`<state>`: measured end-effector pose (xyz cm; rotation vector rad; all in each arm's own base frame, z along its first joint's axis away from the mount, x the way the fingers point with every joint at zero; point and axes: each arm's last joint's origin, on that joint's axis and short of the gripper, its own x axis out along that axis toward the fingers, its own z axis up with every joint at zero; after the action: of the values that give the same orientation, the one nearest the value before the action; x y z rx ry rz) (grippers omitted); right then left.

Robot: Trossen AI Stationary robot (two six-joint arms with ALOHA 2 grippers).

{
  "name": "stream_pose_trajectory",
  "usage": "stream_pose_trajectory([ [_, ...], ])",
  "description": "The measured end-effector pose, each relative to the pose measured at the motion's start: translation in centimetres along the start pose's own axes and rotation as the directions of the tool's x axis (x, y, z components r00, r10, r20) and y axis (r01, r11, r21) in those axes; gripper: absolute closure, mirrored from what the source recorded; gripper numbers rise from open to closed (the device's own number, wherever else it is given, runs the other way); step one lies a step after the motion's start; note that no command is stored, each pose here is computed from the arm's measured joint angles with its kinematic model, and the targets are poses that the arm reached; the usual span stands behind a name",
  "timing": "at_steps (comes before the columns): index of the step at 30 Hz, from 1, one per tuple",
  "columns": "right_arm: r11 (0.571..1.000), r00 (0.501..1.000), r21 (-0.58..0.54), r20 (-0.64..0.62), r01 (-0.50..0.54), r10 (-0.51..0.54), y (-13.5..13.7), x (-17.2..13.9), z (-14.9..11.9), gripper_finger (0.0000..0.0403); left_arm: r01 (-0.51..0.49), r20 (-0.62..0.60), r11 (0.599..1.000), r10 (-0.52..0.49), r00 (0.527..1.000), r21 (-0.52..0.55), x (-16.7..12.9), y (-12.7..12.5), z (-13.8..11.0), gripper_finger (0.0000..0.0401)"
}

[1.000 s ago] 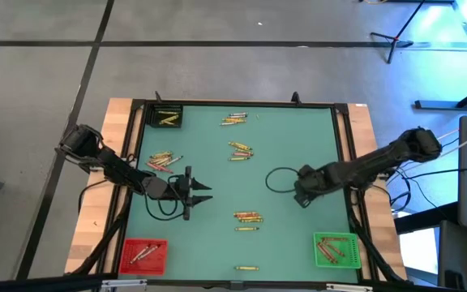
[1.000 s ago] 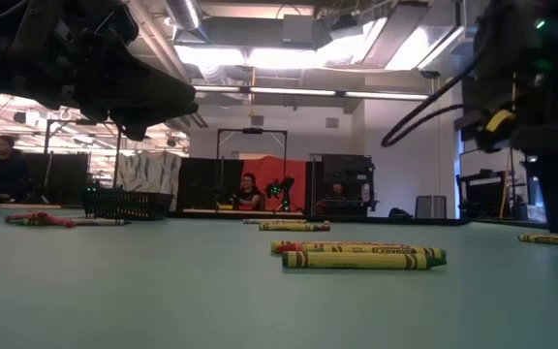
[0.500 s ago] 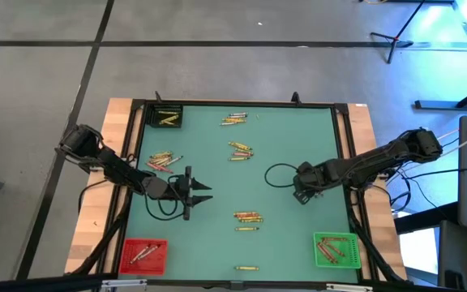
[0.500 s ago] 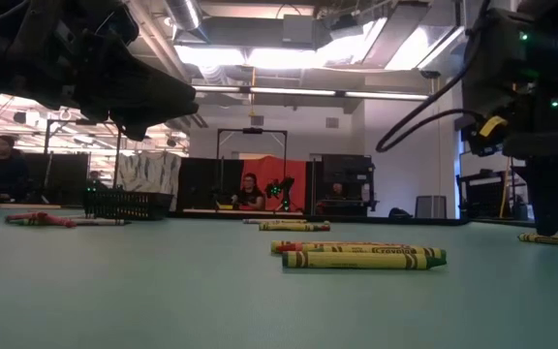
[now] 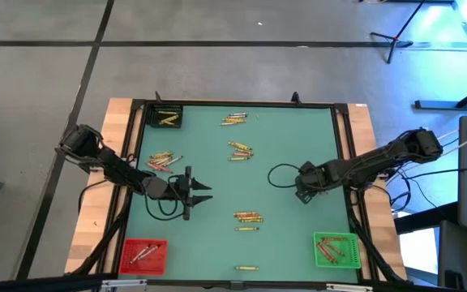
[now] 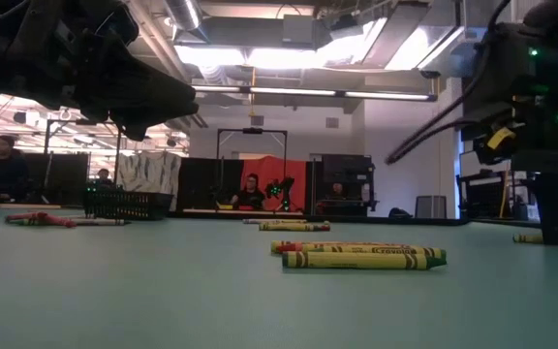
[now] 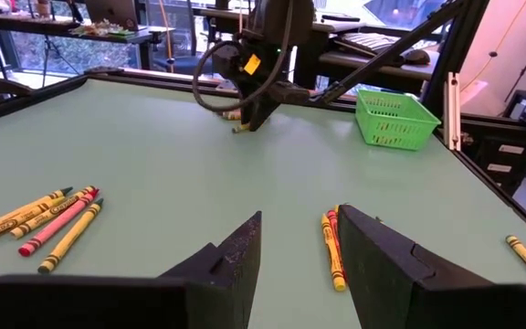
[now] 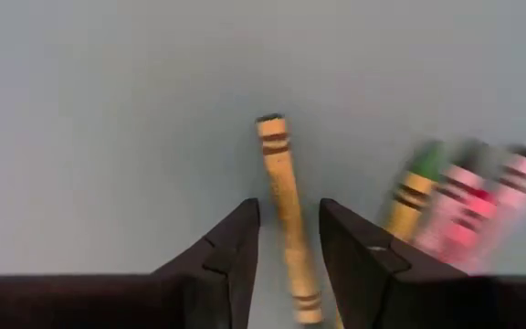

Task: Sort crayons
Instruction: Put the green crayon into the black bin

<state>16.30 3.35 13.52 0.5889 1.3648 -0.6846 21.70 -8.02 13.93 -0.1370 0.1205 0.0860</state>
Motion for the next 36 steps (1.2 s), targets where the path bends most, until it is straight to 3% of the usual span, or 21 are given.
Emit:
stream_pose_trajectory([
  [9, 0.998, 0.998, -0.017, 0.004, -0.056, 0.056, 0.3, 0.2, 0.1, 0.0286, 0.0, 0.0, 1.0, 0.0, 1.0, 0.0, 0.0, 0.0, 0.0, 0.0271],
  [18, 0.99, 0.998, -0.13, 0.013, -0.06, 0.063, 0.4, 0.2, 0.2, 0.0392, 0.0, 0.0, 1.0, 0.0, 1.0, 0.0, 0.0, 0.0, 0.0, 0.0271],
  [24, 0.98, 0.997, -0.186, 0.023, -0.067, 0.073, 1.0, -0.5, 0.6, 0.0377, 0.0, 0.0, 1.0, 0.0, 1.0, -0.001, 0.0, 0.0, 0.0, 0.0271],
  [30, 0.945, 0.967, -0.265, 0.118, -0.19, 0.228, 3.0, -2.1, 1.9, 0.0396, 0.002, 0.0, 1.0, -0.002, 1.0, -0.003, 0.0, 0.0, 0.0, 0.0271],
  [36, 0.887, 0.888, -0.362, 0.249, -0.286, 0.388, 4.9, -2.7, 3.2, 0.0396, 0.006, -0.001, 1.0, -0.006, 1.0, -0.003, 0.0, 0.0, 0.0, 0.0271],
])
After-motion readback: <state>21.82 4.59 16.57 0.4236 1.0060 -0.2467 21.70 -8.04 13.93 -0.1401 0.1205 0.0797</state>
